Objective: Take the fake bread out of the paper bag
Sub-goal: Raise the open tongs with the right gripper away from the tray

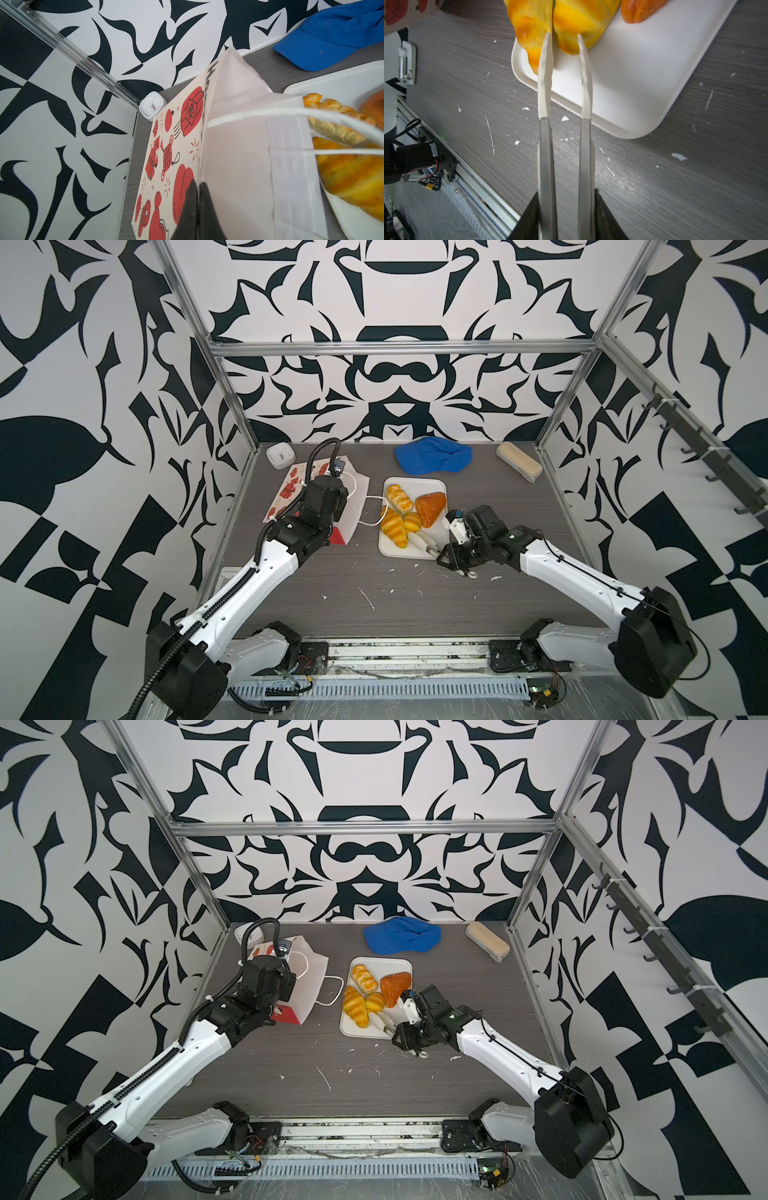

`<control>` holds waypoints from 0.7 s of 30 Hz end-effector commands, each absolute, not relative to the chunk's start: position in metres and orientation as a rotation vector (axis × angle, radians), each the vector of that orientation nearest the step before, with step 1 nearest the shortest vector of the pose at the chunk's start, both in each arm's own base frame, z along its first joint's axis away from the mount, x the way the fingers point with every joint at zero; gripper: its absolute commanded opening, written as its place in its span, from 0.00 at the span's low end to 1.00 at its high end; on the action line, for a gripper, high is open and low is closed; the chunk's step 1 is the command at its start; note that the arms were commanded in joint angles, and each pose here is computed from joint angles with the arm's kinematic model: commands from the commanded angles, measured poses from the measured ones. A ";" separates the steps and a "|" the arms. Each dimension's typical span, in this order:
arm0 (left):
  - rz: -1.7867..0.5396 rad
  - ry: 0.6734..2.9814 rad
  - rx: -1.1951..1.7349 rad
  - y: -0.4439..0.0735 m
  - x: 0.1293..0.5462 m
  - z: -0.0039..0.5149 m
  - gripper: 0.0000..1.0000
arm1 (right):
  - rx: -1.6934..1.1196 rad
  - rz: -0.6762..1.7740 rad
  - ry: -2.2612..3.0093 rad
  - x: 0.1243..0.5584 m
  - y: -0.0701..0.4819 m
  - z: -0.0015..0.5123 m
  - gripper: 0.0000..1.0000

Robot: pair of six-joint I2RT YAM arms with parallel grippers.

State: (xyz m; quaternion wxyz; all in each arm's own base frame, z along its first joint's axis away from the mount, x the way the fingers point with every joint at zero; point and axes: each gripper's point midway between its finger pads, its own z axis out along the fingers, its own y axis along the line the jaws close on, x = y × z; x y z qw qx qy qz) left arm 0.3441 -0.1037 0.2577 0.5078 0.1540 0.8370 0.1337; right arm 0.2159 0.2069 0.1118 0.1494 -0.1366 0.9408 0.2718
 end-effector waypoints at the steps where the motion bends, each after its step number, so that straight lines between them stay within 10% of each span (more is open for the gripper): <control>1: 0.303 2.017 0.358 -0.106 0.346 0.257 0.00 | -0.404 0.791 2.570 0.228 0.209 0.151 0.40; 21: 0.253 2.074 0.604 -0.149 0.348 0.230 0.00 | -0.651 1.133 2.139 0.234 0.271 0.275 0.28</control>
